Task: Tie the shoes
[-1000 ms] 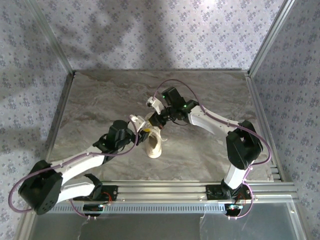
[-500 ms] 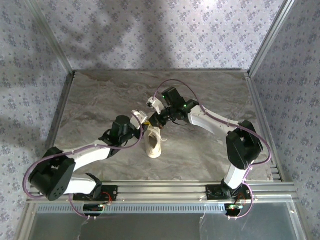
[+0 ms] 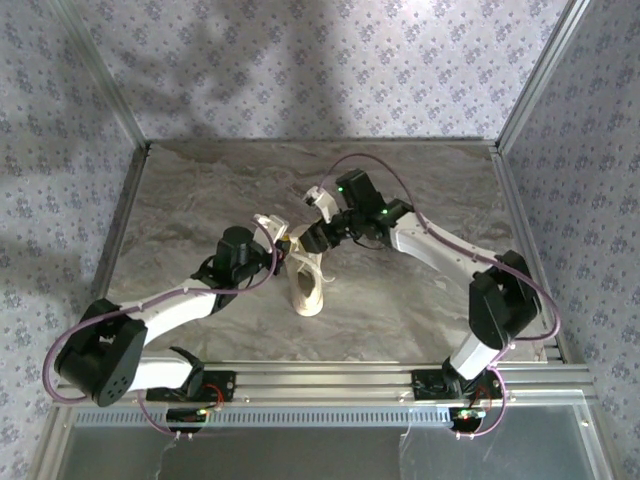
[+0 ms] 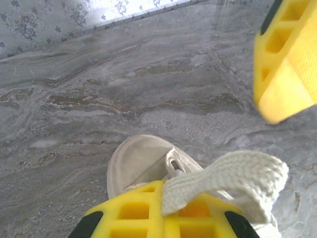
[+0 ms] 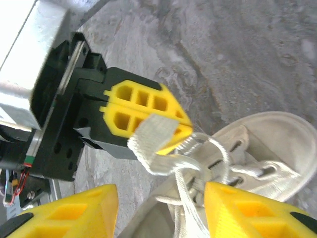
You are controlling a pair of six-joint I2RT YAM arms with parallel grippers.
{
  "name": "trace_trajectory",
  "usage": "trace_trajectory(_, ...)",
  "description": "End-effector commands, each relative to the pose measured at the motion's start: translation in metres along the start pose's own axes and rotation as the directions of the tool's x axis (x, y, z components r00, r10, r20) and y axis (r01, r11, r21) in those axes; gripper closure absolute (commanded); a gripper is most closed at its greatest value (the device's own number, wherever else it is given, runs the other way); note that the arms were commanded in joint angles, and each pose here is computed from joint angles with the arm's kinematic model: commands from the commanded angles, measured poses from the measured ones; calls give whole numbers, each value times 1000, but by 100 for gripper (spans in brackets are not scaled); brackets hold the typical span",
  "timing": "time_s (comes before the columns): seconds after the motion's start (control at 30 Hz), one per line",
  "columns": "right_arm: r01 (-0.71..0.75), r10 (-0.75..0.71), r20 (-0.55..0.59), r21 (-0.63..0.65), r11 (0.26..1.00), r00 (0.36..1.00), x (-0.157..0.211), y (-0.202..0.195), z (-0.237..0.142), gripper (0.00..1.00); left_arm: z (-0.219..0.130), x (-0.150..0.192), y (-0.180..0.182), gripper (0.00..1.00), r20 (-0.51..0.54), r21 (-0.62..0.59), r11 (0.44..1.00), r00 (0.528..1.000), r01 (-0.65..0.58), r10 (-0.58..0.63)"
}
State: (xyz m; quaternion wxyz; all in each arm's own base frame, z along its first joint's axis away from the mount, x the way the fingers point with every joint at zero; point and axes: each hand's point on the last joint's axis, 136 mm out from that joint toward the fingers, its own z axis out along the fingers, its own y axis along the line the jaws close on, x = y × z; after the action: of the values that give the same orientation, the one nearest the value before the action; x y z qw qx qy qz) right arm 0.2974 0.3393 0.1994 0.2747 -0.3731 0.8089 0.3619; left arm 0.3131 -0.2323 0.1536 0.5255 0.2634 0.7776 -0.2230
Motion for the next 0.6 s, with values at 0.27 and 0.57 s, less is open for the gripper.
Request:
trace_trajectory(0.27, -222, 228, -27, 140, 965, 973, 19, -43, 13, 53, 2, -3, -4, 100, 16, 53, 990, 991, 129, -130)
trace_trajectory(0.57, -261, 274, -111, 112, 959, 955, 29, -49, 52, 52, 5, -1, 0, 100, 11, 53, 976, 977, 212, -213)
